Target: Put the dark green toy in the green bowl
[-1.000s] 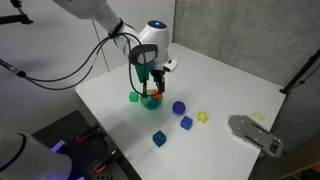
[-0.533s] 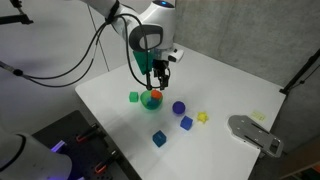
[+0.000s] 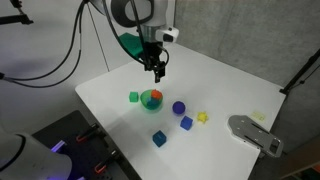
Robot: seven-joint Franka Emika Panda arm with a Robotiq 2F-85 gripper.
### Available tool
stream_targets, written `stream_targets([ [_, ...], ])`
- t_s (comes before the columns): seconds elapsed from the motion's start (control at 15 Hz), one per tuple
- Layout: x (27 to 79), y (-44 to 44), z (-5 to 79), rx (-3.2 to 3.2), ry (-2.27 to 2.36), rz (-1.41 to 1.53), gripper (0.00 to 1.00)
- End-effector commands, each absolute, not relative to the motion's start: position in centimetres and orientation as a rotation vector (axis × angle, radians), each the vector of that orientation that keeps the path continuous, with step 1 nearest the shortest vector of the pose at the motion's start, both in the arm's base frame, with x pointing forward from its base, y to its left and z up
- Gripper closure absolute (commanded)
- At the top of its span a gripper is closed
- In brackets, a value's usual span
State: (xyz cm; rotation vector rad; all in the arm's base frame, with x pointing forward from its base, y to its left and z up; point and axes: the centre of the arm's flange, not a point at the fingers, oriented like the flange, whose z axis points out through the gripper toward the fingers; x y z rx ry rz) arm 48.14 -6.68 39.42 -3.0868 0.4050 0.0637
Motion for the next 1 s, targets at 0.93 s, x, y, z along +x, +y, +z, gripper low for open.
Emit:
stream_targets([
  [0.93, 40.4, -8.0, 51.2, -3.111, 0.185, -0.023, 0.00],
])
